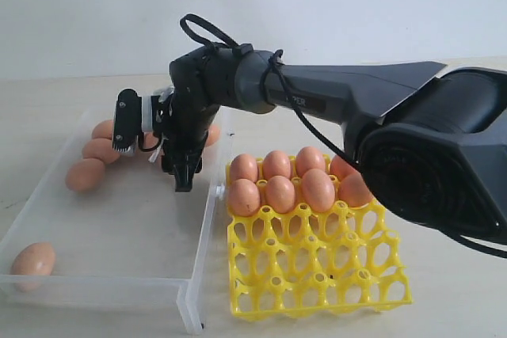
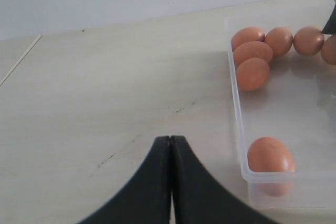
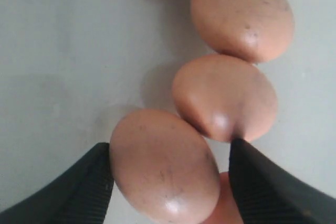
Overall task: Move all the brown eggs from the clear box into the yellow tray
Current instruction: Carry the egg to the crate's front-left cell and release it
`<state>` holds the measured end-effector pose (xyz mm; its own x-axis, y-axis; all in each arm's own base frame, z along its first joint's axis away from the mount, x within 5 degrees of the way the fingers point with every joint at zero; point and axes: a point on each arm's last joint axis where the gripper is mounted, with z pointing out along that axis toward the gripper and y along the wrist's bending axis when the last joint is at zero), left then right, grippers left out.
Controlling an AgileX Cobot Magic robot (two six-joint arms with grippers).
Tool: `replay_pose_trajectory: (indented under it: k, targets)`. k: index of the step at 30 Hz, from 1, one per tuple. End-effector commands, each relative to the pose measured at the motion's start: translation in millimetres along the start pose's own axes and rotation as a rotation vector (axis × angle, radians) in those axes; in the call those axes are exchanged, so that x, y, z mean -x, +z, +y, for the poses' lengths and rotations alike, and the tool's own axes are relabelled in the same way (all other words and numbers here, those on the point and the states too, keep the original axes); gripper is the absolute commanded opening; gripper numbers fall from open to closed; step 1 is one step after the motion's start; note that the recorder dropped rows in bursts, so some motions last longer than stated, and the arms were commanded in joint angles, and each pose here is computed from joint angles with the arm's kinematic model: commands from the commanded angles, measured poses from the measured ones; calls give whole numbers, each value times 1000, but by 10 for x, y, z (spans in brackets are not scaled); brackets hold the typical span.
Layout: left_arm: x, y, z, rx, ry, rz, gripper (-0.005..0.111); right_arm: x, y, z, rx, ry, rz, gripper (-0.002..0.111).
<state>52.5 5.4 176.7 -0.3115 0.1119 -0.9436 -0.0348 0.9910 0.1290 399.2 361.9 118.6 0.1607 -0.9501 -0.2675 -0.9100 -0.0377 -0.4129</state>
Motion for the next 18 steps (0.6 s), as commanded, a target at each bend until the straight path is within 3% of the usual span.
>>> replay_pose_trajectory:
  k: [1,6,9,11,14,16,18]
  targets:
    - [23,-9,-2,-7,-6,-20,0,-7,43,6,11,22,-16,54]
    - [23,-9,-2,-7,-4,-20,0,-37,11,58,78,61,25,1]
    - [23,-9,-2,-7,-4,-20,0,-1,-81,22,64,179,18,0]
    - [23,-9,-2,-7,-6,-20,0,90,-301,-107,2,384,-47,0]
    - [23,-9,-2,-7,-6,-20,0,217,-881,-284,-107,568,-221,0]
    - [23,-9,-2,-7,-6,-20,0,155,-1252,-245,-188,656,-341,0]
    - [23,-9,-2,-7,-6,-20,0,-29,-1509,-19,-254,734,-453,0]
